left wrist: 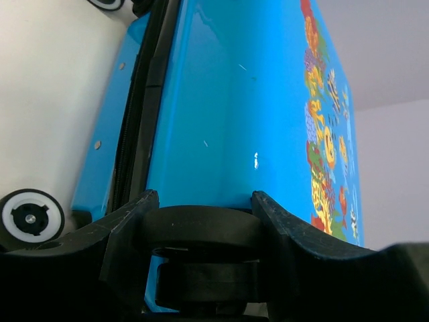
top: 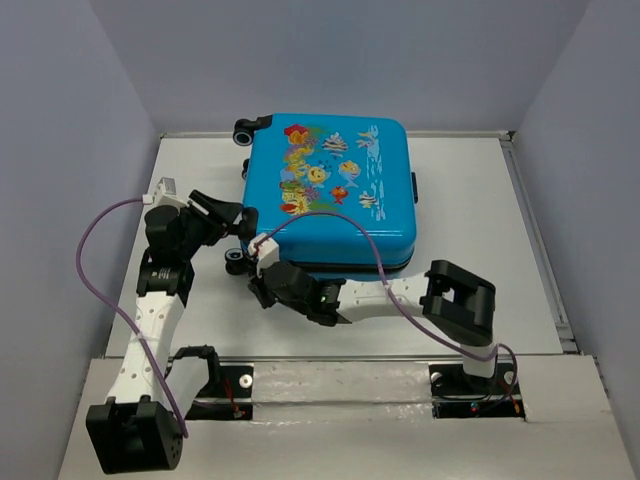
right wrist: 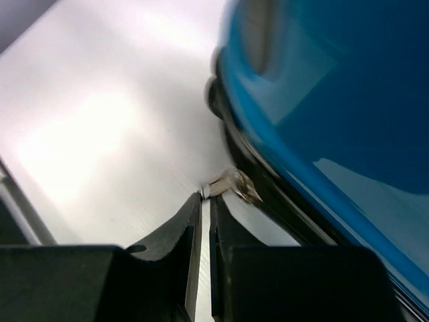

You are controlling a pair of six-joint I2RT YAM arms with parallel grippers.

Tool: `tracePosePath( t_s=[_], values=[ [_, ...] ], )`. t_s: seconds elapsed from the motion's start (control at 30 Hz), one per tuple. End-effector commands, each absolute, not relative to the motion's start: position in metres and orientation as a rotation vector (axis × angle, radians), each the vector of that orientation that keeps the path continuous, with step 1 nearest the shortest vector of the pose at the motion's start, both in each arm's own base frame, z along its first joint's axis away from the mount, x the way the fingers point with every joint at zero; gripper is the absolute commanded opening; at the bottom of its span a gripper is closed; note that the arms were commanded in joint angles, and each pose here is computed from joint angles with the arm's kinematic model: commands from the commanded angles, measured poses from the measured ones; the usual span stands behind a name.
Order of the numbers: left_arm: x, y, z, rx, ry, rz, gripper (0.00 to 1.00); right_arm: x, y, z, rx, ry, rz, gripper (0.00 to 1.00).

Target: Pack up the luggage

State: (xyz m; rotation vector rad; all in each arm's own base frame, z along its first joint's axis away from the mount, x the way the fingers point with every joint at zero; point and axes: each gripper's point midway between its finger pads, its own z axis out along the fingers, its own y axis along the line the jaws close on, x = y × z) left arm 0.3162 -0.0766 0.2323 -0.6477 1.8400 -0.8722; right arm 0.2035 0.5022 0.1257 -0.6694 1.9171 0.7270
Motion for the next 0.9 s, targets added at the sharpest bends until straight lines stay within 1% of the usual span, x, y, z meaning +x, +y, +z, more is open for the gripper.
tracePosePath(
  t_s=[0.0,0.1,0.13,0.17,0.23,0.27,0.3,0.33,0.37,0.4,0.43,0.47,0.5,0.53,0.57,0.63,0.67,0.8,0.87],
  values=[
    [0.279,-0.136,0.304,-0.207,1.777,-1.144,0.06,0.100,0.582,0.161,-0.981,1.700,1.257,0.07],
    [0.274,-0.136,0.290,-0.219,1.792,-1.148,0.06,0.094,0.573,0.156,-0.968,1.707,1.295,0.07],
    [0.273,-0.136,0.284,-0.220,1.799,-1.141,0.06,0.094,0.561,0.182,-0.922,1.672,1.321,0.07],
    [0.272,-0.135,0.283,-0.217,1.797,-1.137,0.06,0.090,0.538,0.166,-0.890,1.708,1.322,0.24],
    [0.271,-0.136,0.280,-0.212,1.793,-1.144,0.06,0.100,0.506,0.172,-0.794,1.746,1.259,0.57],
    [0.272,-0.135,0.279,-0.218,1.790,-1.136,0.06,0.099,0.482,0.189,-0.765,1.761,1.237,0.84],
    [0.272,-0.134,0.279,-0.222,1.786,-1.130,0.06,0.102,0.464,0.185,-0.755,1.803,1.181,0.88],
    [0.273,-0.133,0.278,-0.228,1.778,-1.116,0.06,0.110,0.432,0.157,-0.717,1.919,1.036,0.89],
    [0.273,-0.132,0.278,-0.231,1.775,-1.116,0.06,0.115,0.413,0.156,-0.668,1.946,0.984,0.87],
    [0.275,-0.132,0.280,-0.232,1.760,-1.109,0.06,0.117,0.383,0.161,-0.575,1.961,0.969,0.75],
    [0.275,-0.131,0.279,-0.238,1.757,-1.104,0.06,0.128,0.361,0.159,-0.483,1.974,0.893,0.67],
    [0.275,-0.130,0.278,-0.243,1.752,-1.098,0.06,0.139,0.328,0.139,-0.423,2.058,0.764,0.38],
    [0.275,-0.128,0.277,-0.255,1.744,-1.085,0.06,0.144,0.305,0.146,-0.280,2.084,0.761,0.21],
    [0.275,-0.127,0.277,-0.258,1.739,-1.076,0.06,0.149,0.286,0.139,-0.213,2.112,0.710,0.10],
    [0.273,-0.127,0.276,-0.251,1.732,-1.066,0.06,0.159,0.250,0.118,-0.133,2.168,0.563,0.07],
    [0.273,-0.123,0.277,-0.266,1.712,-1.017,0.06,0.167,0.222,0.117,0.034,2.176,0.526,0.07],
    [0.268,-0.129,0.279,-0.236,1.713,-1.012,0.06,0.170,0.204,0.107,0.106,2.205,0.462,0.07],
    [0.258,-0.146,0.276,-0.198,1.726,-1.004,0.06,0.175,0.173,0.097,0.244,2.197,0.345,0.07],
    [0.256,-0.151,0.273,-0.192,1.729,-0.975,0.06,0.186,0.160,0.100,0.309,2.161,0.294,0.07]
  ],
)
